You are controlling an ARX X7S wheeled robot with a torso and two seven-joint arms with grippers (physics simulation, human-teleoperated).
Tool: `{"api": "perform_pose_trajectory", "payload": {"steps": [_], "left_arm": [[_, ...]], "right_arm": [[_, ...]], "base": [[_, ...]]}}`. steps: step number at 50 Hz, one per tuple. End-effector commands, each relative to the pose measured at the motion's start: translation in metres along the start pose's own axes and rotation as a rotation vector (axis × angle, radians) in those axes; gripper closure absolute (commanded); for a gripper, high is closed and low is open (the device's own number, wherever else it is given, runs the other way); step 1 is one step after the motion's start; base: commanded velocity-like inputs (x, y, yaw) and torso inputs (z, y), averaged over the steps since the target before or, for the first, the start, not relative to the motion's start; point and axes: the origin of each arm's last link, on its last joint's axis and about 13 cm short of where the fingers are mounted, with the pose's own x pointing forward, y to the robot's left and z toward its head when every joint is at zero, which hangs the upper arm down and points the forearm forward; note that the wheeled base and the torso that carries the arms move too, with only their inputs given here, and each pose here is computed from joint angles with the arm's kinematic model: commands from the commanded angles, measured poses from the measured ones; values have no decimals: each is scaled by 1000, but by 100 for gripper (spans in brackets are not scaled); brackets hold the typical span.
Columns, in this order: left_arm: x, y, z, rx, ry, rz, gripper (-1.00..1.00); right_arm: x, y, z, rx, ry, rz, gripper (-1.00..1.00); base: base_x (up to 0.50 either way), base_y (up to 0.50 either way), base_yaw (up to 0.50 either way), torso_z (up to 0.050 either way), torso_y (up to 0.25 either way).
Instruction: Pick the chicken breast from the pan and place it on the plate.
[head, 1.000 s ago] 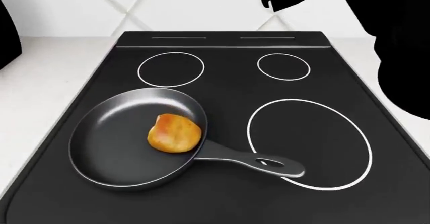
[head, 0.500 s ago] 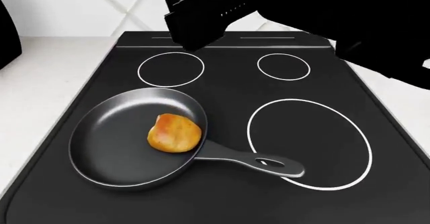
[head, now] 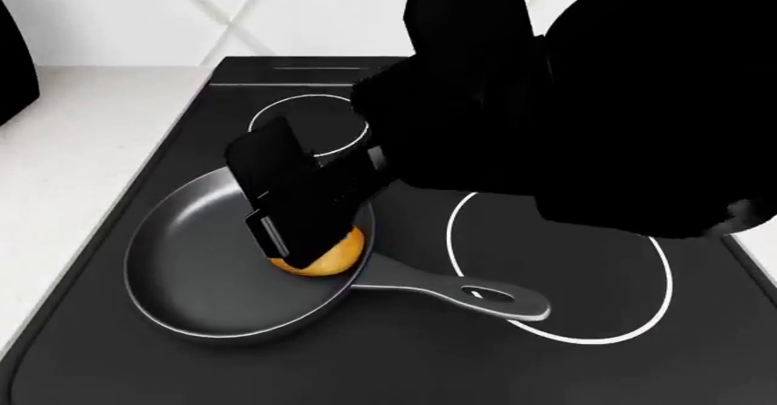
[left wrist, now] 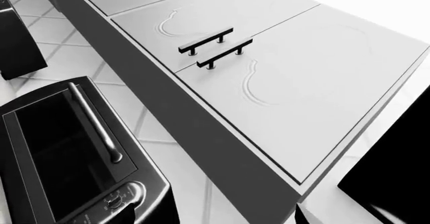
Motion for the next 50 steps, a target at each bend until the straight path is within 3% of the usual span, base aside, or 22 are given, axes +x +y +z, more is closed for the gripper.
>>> {"api": "perform_pose_trajectory", "payload": {"steps": [1,19,33,50], "left_arm": [[0,0,0,-4,-1,3,-100],[0,0,0,-10,-1,7,-100],[-1,1,0,-13,-2,9,-100],[-1,2,0,-17,-5,16,-100]], "right_arm": [[17,1,-6,10,87,41,-100],[61,-3,-12,-11,134,7,-100],[76,-10,-12,-9,141,-60,-100],[97,-6,-15,-31,181,-19,-100]], "base": [[0,0,0,0,0],[0,0,0,0,0],[0,0,0,0,0],[0,0,0,0,0]]}}
